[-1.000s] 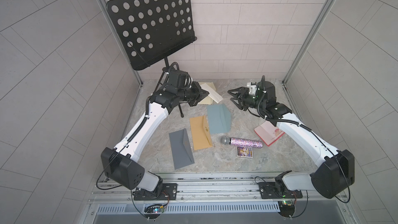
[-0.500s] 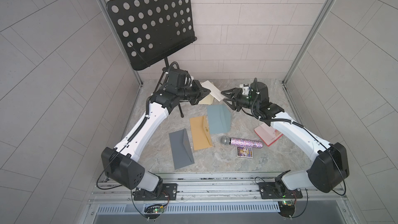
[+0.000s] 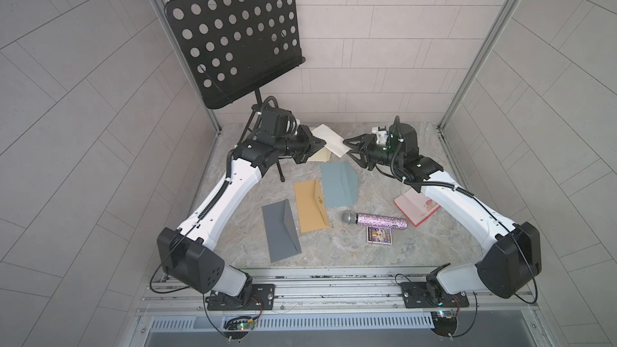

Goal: Take the letter paper out of the envelope
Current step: Unfold the letter paper.

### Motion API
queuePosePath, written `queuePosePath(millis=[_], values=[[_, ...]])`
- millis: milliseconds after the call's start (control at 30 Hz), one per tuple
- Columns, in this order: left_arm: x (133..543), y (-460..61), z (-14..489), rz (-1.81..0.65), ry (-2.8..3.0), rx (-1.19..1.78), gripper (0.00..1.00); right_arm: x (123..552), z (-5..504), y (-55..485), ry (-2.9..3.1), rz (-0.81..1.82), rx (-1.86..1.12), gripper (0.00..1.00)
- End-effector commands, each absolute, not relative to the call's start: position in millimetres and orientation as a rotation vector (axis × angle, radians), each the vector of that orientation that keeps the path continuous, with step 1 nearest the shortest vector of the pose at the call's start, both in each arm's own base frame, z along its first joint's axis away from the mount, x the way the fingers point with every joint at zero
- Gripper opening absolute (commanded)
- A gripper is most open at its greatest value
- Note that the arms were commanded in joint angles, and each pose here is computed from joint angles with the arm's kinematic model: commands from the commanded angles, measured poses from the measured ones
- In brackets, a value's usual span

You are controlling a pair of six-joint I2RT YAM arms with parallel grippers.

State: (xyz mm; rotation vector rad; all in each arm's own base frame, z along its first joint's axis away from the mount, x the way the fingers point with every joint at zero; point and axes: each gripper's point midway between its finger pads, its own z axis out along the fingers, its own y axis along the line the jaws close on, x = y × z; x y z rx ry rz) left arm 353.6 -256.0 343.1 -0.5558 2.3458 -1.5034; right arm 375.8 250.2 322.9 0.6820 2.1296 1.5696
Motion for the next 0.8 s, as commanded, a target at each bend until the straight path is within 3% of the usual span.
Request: queuePosePath(millis=[0, 767], values=[[348.1, -253.4, 356.2, -1.502, 2.324, -0.52, 0.0, 367.1, 327.7, 244.1, 2.162, 1.515, 0.648, 0.49], [348.7, -254.7, 352.9, -1.498, 2.337, -0.518, 0.0, 378.4, 333.2, 238.9, 2.1, 1.586, 0.697, 0.49]])
